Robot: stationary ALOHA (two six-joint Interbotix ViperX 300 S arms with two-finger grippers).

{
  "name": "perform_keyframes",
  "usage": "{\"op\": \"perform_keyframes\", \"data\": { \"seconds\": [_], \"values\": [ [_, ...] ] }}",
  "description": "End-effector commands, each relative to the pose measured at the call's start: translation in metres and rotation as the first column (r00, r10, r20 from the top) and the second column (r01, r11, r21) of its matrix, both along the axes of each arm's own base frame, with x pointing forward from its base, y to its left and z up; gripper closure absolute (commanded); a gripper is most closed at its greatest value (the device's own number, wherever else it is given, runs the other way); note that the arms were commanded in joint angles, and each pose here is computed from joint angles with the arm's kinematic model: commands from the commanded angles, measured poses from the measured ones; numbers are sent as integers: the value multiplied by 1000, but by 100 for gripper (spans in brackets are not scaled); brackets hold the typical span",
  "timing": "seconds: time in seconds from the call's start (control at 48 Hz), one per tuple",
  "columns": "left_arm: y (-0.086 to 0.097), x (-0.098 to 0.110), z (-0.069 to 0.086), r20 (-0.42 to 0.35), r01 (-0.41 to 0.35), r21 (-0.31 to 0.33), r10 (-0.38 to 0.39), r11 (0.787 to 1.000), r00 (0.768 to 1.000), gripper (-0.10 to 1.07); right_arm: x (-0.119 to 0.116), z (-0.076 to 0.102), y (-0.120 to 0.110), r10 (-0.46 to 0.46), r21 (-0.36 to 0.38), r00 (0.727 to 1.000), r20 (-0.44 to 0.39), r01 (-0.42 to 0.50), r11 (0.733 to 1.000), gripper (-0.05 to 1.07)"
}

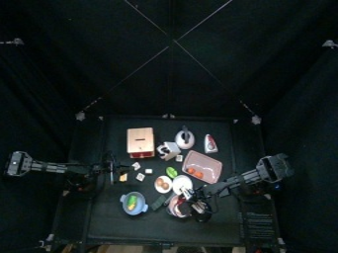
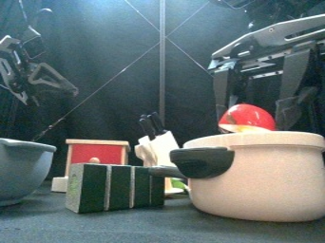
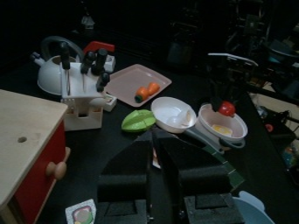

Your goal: Place apple half in pot

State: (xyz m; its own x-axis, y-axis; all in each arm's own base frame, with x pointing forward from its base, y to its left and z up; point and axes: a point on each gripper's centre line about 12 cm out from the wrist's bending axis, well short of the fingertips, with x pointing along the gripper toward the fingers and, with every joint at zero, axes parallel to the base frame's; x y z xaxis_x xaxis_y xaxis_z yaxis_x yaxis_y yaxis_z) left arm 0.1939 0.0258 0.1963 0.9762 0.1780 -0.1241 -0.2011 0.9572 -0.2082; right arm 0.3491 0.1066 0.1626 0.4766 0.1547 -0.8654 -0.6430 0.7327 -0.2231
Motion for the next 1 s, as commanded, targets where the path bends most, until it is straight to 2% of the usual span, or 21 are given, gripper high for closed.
{"op": "perform_keyframes", "data": {
  "seconds": [0.0, 0.208, 0.458, 0.583, 0.708, 0.979],
  "values": [
    [1, 2, 3, 9, -5, 1, 5, 1000, 1000, 48, 5, 7, 5, 39, -31, 999, 23, -38, 999, 32],
    [1, 2, 3, 11, -6, 1, 6, 1000, 1000, 48, 9, 3, 5, 89, -100, 996, 16, -87, 991, 32],
    [2, 1, 1, 4, -10, 1, 10, 1000, 1000, 48, 12, 7, 13, 116, -109, 993, 28, -112, 988, 32],
    [3, 1, 2, 6, -13, 1, 13, 1000, 1000, 48, 13, 7, 16, 131, -122, 991, -10, -131, 984, 32],
    [3, 1, 1, 4, -16, 1, 16, 1000, 1000, 48, 14, 11, 15, 113, -117, 993, -46, -117, 986, 32],
    [3, 0, 1, 3, -16, 1, 16, 1000, 1000, 48, 19, 19, 7, 66, -79, 997, -36, -69, 994, 36]
  ]
}}
